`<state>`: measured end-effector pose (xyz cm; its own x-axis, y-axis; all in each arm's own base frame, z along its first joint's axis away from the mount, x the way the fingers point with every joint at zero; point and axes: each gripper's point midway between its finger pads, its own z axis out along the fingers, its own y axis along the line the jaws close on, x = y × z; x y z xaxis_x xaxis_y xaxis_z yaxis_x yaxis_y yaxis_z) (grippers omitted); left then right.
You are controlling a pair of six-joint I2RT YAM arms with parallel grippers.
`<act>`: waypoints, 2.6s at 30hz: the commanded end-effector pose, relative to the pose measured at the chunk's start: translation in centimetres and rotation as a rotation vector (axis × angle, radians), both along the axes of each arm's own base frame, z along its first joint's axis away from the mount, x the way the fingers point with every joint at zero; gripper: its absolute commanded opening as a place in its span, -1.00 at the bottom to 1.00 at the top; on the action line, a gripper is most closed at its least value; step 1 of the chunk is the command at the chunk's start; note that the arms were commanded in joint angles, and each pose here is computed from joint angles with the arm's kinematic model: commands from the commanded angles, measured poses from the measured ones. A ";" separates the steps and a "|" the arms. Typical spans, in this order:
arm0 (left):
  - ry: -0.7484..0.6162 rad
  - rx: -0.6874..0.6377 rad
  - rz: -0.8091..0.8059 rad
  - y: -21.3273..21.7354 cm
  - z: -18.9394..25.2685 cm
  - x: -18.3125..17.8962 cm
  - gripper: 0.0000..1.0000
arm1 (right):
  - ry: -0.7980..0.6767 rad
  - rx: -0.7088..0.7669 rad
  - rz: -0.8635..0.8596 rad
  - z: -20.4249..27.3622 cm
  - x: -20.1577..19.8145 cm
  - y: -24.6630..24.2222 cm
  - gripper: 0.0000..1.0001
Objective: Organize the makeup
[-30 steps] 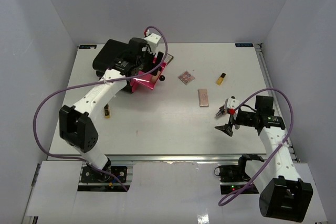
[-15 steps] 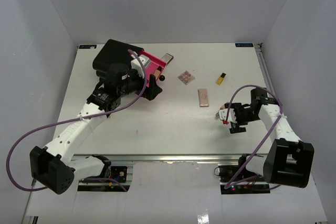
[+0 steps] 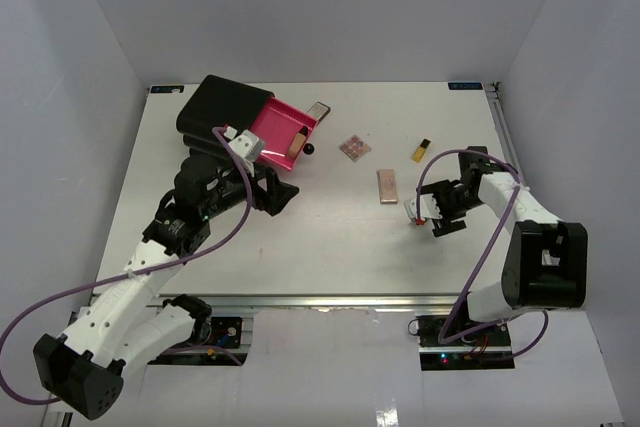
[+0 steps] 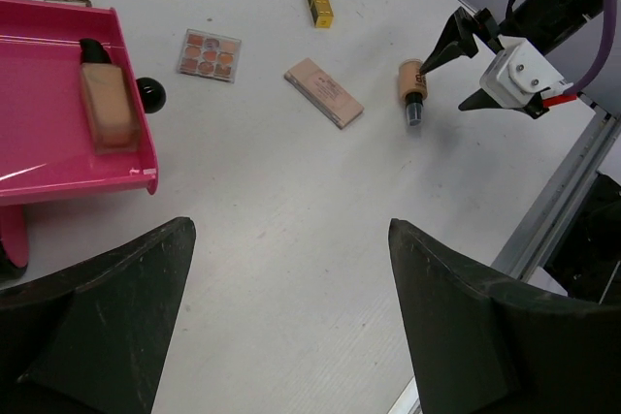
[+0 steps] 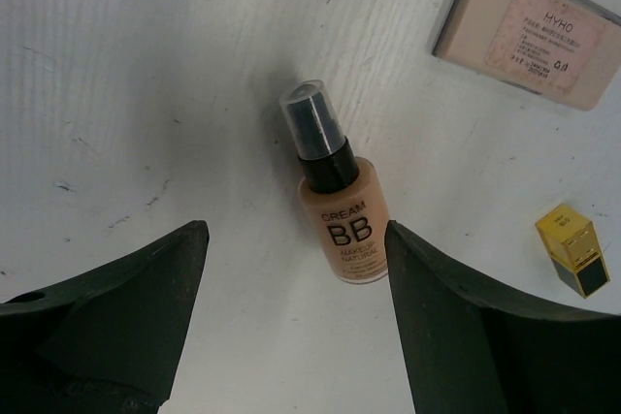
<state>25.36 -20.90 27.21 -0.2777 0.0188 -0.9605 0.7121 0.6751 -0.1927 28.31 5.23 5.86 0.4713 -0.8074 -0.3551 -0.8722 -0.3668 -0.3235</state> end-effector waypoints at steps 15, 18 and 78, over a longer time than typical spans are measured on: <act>-0.056 0.015 0.138 2.6 -1.3 0.4 0.86 | 0.035 -0.196 0.043 -2.7 4.5 -0.7 0.32; -0.065 0.015 0.150 2.9 -1.2 0.4 0.86 | 0.052 -0.197 0.046 -3.3 4.3 -0.4 0.23; -0.347 -0.074 0.346 8.6 3.4 -0.6 0.86 | 0.850 1.017 -0.940 18.5 14.8 40.3 0.72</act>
